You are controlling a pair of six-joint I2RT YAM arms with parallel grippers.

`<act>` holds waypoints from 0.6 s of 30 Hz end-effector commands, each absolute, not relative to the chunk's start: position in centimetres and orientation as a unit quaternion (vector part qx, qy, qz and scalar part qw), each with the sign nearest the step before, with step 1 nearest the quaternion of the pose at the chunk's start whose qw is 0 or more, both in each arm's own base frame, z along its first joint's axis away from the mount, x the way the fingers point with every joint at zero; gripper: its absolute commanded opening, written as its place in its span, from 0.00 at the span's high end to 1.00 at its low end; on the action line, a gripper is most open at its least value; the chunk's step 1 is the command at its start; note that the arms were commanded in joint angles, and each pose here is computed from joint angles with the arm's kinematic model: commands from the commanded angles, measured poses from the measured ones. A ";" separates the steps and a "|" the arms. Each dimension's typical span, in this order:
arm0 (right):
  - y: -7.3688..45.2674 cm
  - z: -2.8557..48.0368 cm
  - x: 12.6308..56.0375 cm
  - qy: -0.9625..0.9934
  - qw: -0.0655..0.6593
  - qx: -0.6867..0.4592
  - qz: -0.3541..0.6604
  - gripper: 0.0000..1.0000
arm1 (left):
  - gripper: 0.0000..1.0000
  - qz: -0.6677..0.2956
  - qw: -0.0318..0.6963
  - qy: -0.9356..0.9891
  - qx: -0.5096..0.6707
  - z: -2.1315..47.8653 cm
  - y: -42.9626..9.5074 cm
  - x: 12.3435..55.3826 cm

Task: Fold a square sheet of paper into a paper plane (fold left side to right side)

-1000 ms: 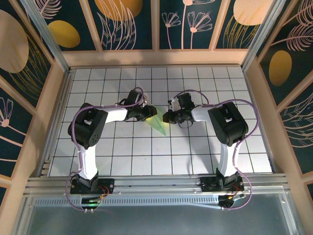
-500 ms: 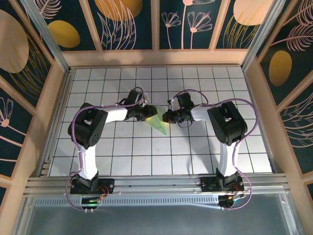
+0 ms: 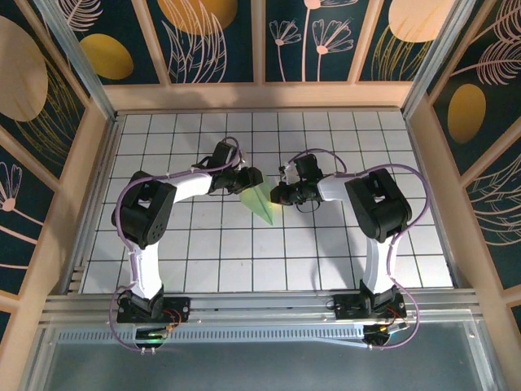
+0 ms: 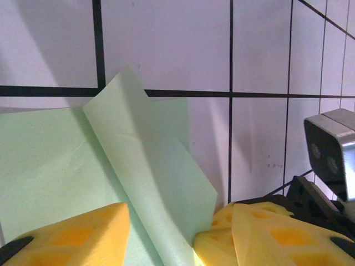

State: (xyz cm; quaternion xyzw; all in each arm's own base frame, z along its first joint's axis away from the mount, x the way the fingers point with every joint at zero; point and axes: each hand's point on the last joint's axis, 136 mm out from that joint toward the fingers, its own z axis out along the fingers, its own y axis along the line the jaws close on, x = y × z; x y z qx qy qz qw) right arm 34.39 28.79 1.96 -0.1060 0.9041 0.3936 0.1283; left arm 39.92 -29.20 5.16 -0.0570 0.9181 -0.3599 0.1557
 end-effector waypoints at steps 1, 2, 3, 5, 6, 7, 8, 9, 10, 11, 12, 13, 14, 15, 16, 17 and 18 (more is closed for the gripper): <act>28.4 -1.4 32.8 0.921 0.090 -0.094 0.367 0.95 | 0.52 -0.362 0.170 0.915 -0.049 6.9 -29.1 40.2; 28.4 -1.5 32.8 0.921 0.090 -0.094 0.366 0.95 | 0.56 -0.366 0.173 0.913 -0.047 7.2 -29.2 40.3; 28.4 -1.5 32.8 0.922 0.089 -0.094 0.366 0.95 | 0.59 -0.371 0.173 0.911 -0.045 7.4 -29.4 40.3; 28.4 -1.6 32.8 0.922 0.089 -0.093 0.365 0.95 | 0.68 -0.389 0.172 0.904 -0.038 7.9 -30.0 40.3; 28.4 -1.6 32.8 0.922 0.089 -0.093 0.365 0.95 | 0.72 -0.399 0.171 0.900 -0.034 8.1 -30.4 40.3; 28.4 -1.7 32.7 0.922 0.087 -0.093 0.365 0.95 | 0.75 -0.407 0.165 0.898 -0.032 8.0 -30.8 40.3; 28.4 -1.7 32.7 0.923 0.086 -0.092 0.365 0.95 | 0.78 -0.414 0.160 0.895 -0.029 8.0 -31.1 40.3; 28.4 -1.7 32.7 0.923 0.086 -0.092 0.365 0.95 | 0.80 -0.418 0.155 0.895 -0.027 7.7 -31.3 40.2; 28.4 -1.8 32.7 0.922 0.085 -0.092 0.366 0.95 | 0.82 -0.420 0.150 0.895 -0.027 7.4 -31.4 40.3; 28.4 -1.7 32.8 0.922 0.086 -0.092 0.366 0.95 | 0.83 -0.422 0.146 0.894 -0.024 7.1 -31.7 40.2; 28.5 -1.8 32.7 0.922 0.085 -0.092 0.366 0.95 | 0.84 -0.425 0.142 0.894 -0.022 6.9 -31.8 40.1; 28.5 -1.8 32.7 0.922 0.083 -0.092 0.366 0.95 | 0.84 -0.428 0.137 0.893 -0.020 6.6 -32.1 40.1; 28.5 -1.8 32.8 0.922 0.084 -0.092 0.366 0.95 | 0.85 -0.430 0.134 0.892 -0.018 6.5 -32.2 40.1; 28.5 -1.8 32.8 0.923 0.084 -0.092 0.365 0.94 | 0.85 -0.433 0.132 0.892 -0.015 6.4 -32.5 40.1; 28.5 -1.8 32.8 0.923 0.084 -0.092 0.365 0.94 | 0.85 -0.433 0.129 0.892 -0.014 6.2 -32.6 40.1; 28.6 -1.8 32.8 0.922 0.084 -0.093 0.365 0.94 | 0.85 -0.433 0.127 0.892 -0.011 6.1 -32.8 40.1; 28.6 -1.8 32.8 0.923 0.083 -0.093 0.365 0.94 | 0.85 -0.432 0.124 0.893 -0.011 5.8 -32.8 40.0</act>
